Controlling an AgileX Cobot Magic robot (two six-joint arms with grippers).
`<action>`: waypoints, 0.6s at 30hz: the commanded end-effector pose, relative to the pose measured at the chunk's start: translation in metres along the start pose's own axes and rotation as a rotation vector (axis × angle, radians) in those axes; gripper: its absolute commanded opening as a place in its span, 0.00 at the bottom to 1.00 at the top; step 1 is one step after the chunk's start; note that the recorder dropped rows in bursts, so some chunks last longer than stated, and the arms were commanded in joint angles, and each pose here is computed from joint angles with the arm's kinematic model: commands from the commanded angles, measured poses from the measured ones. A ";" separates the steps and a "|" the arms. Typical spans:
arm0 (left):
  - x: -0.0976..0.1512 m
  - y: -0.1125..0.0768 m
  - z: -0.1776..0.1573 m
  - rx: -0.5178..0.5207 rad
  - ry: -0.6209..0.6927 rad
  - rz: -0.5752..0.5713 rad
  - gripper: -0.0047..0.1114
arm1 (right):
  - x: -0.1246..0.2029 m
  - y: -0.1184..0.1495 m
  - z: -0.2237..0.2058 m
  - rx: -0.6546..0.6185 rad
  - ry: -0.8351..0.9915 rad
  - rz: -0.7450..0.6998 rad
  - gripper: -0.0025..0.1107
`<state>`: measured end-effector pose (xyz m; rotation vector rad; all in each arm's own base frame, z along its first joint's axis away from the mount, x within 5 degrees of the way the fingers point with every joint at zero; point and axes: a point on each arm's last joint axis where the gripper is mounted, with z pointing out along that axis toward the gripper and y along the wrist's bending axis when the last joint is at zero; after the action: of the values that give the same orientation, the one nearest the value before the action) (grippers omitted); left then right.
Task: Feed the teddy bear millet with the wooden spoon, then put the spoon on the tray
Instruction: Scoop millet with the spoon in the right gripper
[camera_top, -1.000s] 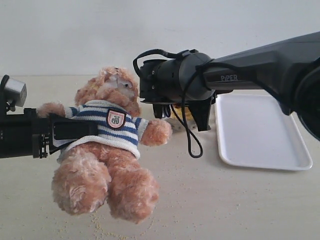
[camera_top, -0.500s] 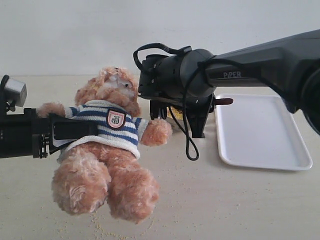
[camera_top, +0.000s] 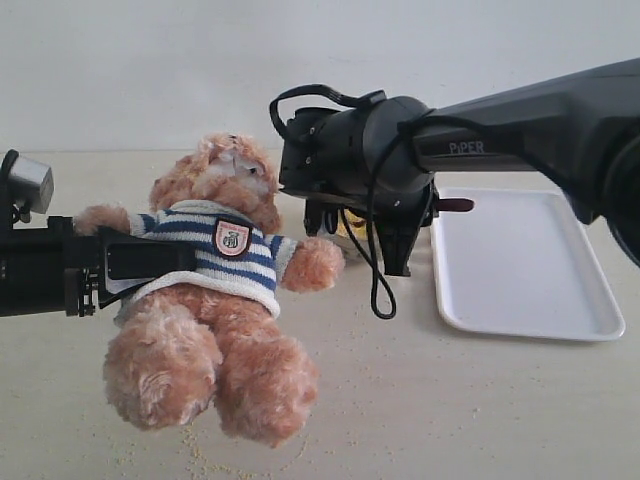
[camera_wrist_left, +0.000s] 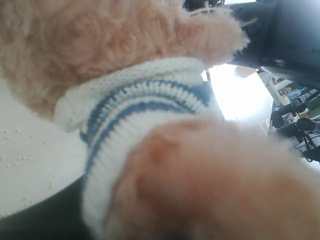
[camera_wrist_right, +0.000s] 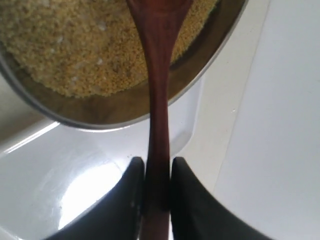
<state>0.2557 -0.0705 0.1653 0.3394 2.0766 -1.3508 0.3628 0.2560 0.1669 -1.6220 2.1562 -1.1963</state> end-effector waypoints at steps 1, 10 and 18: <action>-0.004 -0.004 -0.001 0.040 -0.027 -0.004 0.08 | 0.012 -0.009 0.004 -0.060 0.024 0.066 0.02; -0.004 -0.004 -0.001 0.038 -0.027 -0.002 0.08 | 0.021 -0.025 -0.005 -0.059 -0.035 0.113 0.02; -0.004 -0.004 -0.001 0.038 -0.027 -0.002 0.08 | 0.026 -0.033 -0.008 0.065 0.039 -0.030 0.02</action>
<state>0.2557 -0.0705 0.1653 0.3394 2.0766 -1.3508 0.3693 0.2360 0.1900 -1.6084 2.1922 -1.2020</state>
